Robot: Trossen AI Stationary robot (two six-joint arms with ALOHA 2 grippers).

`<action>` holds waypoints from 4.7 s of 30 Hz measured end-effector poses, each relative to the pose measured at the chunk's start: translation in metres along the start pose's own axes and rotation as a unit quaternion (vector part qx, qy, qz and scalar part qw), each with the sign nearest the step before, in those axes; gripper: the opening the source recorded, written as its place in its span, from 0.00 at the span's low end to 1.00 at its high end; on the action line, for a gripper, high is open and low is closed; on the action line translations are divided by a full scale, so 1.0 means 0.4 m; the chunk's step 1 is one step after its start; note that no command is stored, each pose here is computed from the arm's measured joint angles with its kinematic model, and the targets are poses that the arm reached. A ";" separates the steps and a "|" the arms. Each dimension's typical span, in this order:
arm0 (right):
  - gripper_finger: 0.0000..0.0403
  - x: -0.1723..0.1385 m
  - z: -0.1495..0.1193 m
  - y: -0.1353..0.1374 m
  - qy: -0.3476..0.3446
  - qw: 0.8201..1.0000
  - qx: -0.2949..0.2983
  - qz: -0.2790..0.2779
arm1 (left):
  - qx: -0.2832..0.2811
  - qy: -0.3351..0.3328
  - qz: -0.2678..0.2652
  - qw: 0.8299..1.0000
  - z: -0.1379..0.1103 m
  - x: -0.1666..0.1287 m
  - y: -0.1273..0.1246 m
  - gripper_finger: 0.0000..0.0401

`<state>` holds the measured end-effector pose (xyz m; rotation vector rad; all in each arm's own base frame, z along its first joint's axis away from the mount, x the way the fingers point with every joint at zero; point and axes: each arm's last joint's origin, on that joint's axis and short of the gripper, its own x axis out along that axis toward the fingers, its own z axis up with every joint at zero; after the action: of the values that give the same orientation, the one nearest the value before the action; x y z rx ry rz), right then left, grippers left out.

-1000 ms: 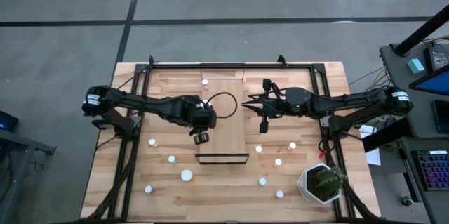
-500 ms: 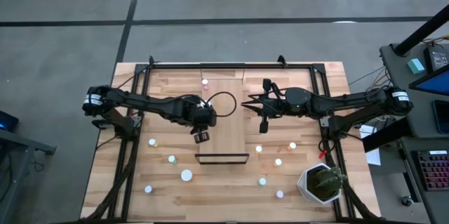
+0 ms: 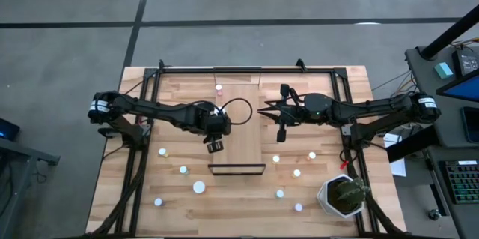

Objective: Pick and place medicine bottles onto shelf by color
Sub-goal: Put the green pill bottle on the shelf, then put the yellow pill bottle on the shelf

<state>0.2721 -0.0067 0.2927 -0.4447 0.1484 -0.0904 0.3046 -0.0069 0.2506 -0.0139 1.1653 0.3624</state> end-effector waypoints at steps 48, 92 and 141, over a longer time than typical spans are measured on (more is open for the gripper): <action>0.02 0.000 0.000 0.000 0.000 1.000 0.006 0.000 | 0.015 0.008 -0.020 1.000 -0.016 -0.001 0.000 0.45; 0.02 0.056 -0.042 -0.241 0.370 0.845 0.328 -0.205 | 0.101 -0.373 -0.069 0.920 -0.185 -0.210 0.068 0.45; 0.59 0.147 -0.368 -0.242 0.575 0.625 0.419 -0.322 | 0.162 -0.455 -0.013 0.876 -0.287 -0.280 0.131 0.45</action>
<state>0.3008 -0.1628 0.1962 0.6183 1.1740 -1.1356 0.1484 -0.0107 0.3145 0.3991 0.2708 0.1071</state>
